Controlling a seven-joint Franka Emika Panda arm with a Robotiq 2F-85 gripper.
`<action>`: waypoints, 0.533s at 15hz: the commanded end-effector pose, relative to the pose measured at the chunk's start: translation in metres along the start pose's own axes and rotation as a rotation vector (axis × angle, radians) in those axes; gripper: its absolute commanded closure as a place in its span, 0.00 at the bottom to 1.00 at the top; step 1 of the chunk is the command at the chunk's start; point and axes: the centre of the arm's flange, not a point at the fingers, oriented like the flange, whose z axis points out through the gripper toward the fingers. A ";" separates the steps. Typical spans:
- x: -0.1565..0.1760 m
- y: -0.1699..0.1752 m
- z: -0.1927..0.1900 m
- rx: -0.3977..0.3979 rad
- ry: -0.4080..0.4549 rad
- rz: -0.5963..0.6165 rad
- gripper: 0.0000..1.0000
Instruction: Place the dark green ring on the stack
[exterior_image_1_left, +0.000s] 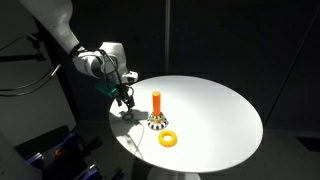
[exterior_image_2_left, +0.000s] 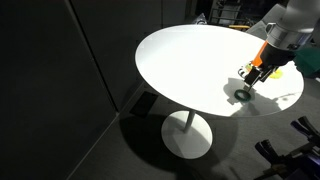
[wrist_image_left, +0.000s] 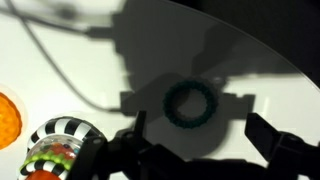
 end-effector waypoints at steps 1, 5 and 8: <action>0.009 0.004 0.017 -0.011 0.012 0.045 0.00; 0.009 0.007 0.033 -0.003 0.004 0.061 0.00; 0.011 0.005 0.041 0.002 0.003 0.059 0.00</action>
